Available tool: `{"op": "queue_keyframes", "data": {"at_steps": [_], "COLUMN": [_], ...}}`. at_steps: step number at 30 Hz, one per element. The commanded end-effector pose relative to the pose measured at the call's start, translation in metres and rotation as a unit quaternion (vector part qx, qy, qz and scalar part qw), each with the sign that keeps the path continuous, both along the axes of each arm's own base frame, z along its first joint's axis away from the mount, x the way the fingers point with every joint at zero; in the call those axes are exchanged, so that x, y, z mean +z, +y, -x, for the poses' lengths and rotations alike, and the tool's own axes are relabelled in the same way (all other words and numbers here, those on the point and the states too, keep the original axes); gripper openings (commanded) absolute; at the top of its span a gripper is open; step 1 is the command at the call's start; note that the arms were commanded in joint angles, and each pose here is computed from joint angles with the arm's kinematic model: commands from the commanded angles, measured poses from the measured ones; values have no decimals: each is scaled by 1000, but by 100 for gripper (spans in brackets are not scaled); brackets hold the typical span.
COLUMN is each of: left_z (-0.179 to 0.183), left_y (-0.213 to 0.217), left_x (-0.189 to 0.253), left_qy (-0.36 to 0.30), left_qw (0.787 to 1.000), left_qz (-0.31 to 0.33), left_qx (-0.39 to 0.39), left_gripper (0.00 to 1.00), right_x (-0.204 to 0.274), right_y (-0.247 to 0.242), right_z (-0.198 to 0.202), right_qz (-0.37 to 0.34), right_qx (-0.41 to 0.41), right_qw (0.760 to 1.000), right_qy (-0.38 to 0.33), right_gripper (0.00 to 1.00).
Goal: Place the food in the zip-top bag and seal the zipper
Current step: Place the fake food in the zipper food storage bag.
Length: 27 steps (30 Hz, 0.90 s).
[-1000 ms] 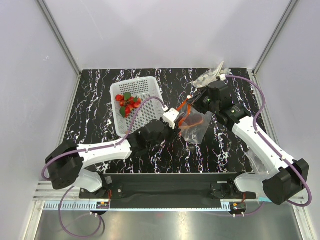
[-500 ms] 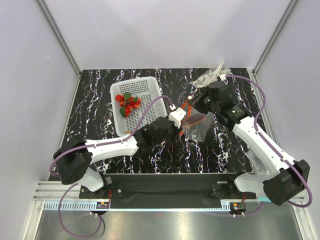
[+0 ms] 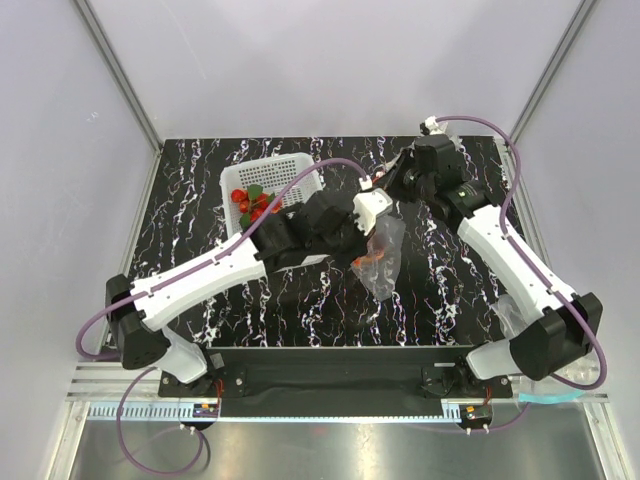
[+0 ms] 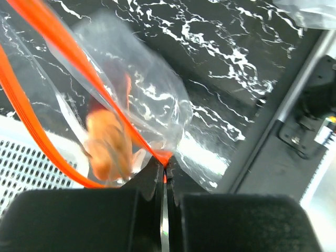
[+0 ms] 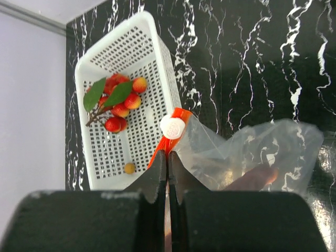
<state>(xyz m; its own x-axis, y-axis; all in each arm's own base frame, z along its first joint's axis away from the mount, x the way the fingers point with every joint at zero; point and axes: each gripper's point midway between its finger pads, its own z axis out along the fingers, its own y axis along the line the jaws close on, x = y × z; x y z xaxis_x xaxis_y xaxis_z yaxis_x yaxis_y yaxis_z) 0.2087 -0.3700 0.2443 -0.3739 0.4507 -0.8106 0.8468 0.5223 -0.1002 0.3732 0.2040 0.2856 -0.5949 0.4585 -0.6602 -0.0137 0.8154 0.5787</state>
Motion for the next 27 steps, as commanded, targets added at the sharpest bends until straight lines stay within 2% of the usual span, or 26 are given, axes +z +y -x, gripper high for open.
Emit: {"op": "queue_keyframes", "data": {"at_steps": [1,2,6,11,13,16,18,20,23,25,27], "left_z": [53,63,80,94,98,104,108,106,95,83,73], "left_y": [23,28,32,36,37,39,43,51,64,64,64], "left_x": [-3,-5,14,51,66,73,52,22,-7,9,38], "left_qy": [94,101,111,122,119,118,135,151,154,124,92], "left_qw": [991,989,984,986,987,987,981,971,957,965,976], "left_qz": [-78,-100,-120,-86,-65,-57,-87,-154,-229,-222,-190], "left_qx": [-46,-51,-64,-78,-83,-98,-111,-106,-84,-58,-43], "left_gripper": [0,0,0,0,0,0,0,0,0,0,0], "right_x": [28,27,19,25,46,42,19,-3,-4,8,47], "right_y": [-4,-7,3,10,10,6,11,15,19,21,23], "right_z": [-26,-29,-37,-33,-30,-28,-28,-29,-29,-30,-28], "right_qz": [-17,-24,-38,-54,-68,-75,-71,-85,-97,-95,-96], "right_qx": [18,18,45,70,73,62,69,71,78,87,101], "right_qw": [998,997,997,994,988,987,991,991,989,988,983], "right_qy": [-64,-65,-58,-72,-115,-127,-94,-71,-75,-81,-115], "right_gripper": [0,0,0,0,0,0,0,0,0,0,0]}}
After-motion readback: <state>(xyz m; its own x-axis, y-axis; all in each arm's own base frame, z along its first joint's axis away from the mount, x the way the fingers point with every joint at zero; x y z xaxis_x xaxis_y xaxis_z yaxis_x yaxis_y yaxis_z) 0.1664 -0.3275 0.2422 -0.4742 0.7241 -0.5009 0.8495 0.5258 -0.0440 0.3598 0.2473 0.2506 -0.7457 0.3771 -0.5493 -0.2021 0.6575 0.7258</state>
